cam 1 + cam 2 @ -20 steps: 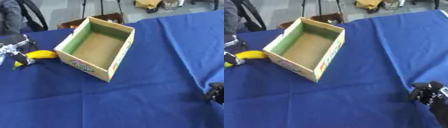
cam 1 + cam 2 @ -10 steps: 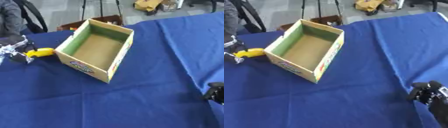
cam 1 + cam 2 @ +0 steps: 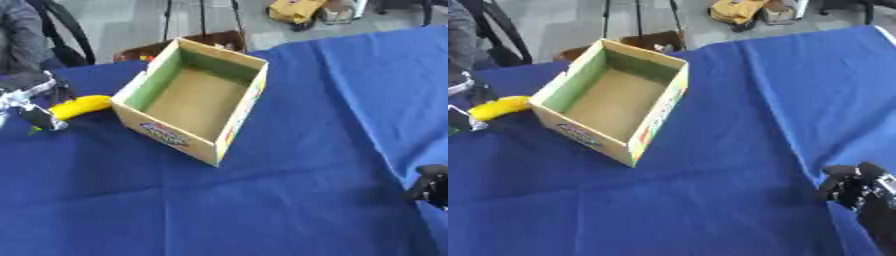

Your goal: Pick up objects on the table and place them in the box.

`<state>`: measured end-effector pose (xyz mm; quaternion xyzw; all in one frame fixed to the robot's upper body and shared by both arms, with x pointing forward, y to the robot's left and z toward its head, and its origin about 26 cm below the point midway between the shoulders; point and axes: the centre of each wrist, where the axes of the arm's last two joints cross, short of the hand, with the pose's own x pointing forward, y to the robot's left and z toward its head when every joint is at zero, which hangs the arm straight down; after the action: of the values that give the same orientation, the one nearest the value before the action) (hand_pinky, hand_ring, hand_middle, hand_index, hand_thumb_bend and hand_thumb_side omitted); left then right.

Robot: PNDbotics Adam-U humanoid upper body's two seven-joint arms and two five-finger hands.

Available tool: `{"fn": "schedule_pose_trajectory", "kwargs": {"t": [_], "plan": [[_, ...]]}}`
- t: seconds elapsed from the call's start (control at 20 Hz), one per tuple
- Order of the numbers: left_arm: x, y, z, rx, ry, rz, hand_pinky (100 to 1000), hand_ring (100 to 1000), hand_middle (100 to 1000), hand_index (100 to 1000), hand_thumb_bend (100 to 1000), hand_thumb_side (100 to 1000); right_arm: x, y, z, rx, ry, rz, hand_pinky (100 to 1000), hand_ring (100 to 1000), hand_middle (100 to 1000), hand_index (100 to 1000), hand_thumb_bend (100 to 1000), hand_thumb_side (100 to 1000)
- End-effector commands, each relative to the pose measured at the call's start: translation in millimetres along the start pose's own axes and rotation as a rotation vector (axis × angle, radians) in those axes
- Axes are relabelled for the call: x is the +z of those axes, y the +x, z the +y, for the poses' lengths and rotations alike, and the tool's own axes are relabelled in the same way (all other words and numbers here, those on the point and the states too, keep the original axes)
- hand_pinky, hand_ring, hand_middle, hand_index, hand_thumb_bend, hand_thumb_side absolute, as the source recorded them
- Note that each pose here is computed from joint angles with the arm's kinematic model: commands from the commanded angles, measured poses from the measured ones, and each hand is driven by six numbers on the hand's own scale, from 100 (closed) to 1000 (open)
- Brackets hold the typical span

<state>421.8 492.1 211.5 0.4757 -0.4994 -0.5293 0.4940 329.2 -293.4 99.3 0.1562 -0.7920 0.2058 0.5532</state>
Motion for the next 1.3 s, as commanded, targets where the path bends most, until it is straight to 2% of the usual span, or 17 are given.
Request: {"fn": "schedule_pose_trajectory", "kwargs": {"t": [0.05,0.25,0.6,0.7,0.75,0.85,1.15,1.2,1.3], "plan": [[5.8,-7.0,21.9,-0.023,0.118,0.052,682,549,576,743,571,114,-0.1,8.3,-5.3,0.027,0.007,-0.013,634,586,534,741,100,950],[5.5,-8.0,16.7,-0.026,0.127,0.08,678,562,591,756,554,157,-0.6,8.5,-5.2,0.027,0.009,-0.014,634,586,534,741,100,944],[5.2,-10.7,3.0,-0.027,0.0,0.108,673,587,626,783,518,299,-1.0,8.4,-3.8,0.028,0.012,-0.02,635,586,534,741,100,952],[4.7,-10.2,2.1,-0.027,-0.021,0.107,661,575,615,776,527,301,-1.3,8.3,-3.3,0.029,0.013,-0.022,635,586,534,741,100,953],[4.4,-9.8,2.1,-0.028,-0.027,0.107,653,565,606,769,504,309,-1.6,8.3,-2.9,0.029,0.014,-0.023,635,586,534,741,100,953],[3.6,-8.8,1.9,-0.029,-0.037,0.104,635,544,582,749,497,303,-1.9,8.2,-2.5,0.029,0.015,-0.024,635,586,534,741,100,954],[2.5,-6.9,1.7,-0.028,-0.063,0.088,566,457,481,654,422,207,-2.2,8.0,-2.5,0.029,0.016,-0.024,635,586,534,741,100,953],[2.4,-6.8,2.0,-0.026,-0.064,0.085,557,439,461,630,387,173,-2.1,8.0,-2.6,0.028,0.016,-0.024,635,586,534,741,100,953],[2.4,-6.4,3.8,-0.019,-0.06,0.076,544,415,436,597,334,161,-1.5,7.7,-3.1,0.028,0.015,-0.022,635,586,534,741,100,951]]}}
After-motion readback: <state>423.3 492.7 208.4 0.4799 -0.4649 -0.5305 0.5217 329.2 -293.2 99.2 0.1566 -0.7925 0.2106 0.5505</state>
